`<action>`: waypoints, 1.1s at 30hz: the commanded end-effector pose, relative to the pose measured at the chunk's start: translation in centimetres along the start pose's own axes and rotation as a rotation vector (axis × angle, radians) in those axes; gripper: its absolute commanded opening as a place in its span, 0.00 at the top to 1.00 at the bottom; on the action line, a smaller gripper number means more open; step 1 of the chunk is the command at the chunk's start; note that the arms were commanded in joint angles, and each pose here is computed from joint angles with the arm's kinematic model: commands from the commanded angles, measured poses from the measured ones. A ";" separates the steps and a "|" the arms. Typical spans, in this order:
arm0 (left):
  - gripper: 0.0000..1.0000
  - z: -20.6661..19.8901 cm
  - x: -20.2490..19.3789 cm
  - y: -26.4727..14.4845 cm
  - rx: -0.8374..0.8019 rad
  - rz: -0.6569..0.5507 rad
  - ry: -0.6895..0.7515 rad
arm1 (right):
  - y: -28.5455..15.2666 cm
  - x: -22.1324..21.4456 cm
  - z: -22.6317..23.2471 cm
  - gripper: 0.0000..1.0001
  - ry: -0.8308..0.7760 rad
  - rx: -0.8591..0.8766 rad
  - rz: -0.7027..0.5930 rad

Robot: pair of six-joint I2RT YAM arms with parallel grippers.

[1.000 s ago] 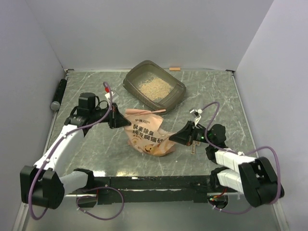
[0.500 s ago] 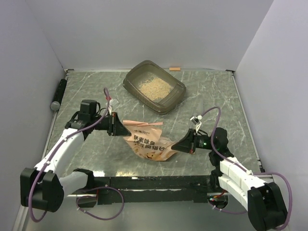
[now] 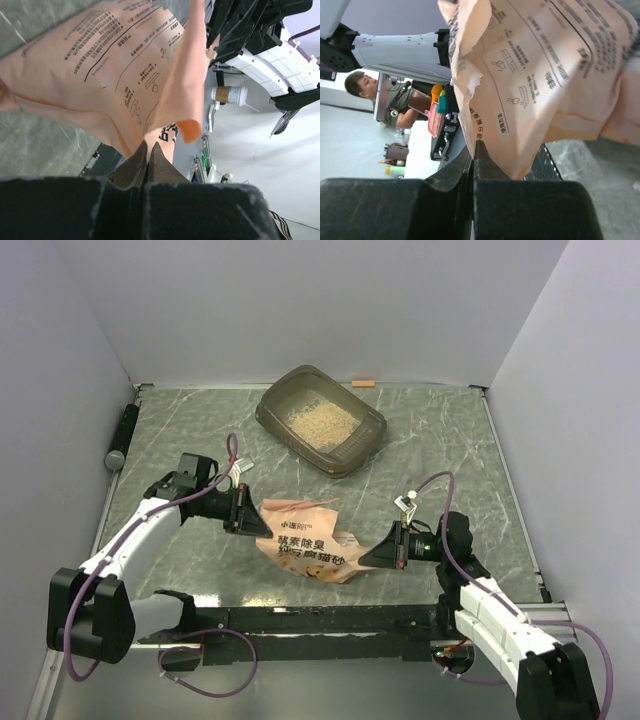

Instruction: Fill the litter box with clean litter

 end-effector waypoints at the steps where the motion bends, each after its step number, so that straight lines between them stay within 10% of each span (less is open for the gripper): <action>1: 0.99 -1.1 -1.3 -0.7 0.048 0.050 -0.024 | -0.6 -1.9 -1.2 1.00 0.160 -0.050 0.032; 17: 0.99 -0.8 -5.4 0.0 0.078 0.140 -0.076 | -1.3 -2.6 -2.0 0.99 0.262 -0.206 0.023; 26: 0.99 -0.8 -5.2 0.2 0.080 0.137 -0.064 | -2.2 3.1 2.7 0.40 -0.124 -0.353 -0.124; 33: 0.99 -0.7 -4.7 0.4 0.084 0.146 -0.060 | -1.1 6.1 5.7 0.36 -0.319 -0.407 -0.079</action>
Point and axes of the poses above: each gripper's point midway between its finger pads, its own y axis out along the fingers, its own z axis along the line the jaws close on, x = y × z, the point moved 2 cm from there along -y, back along the fingers, and after that the axes turned 11 degrees about y, right-handed, at the moved point
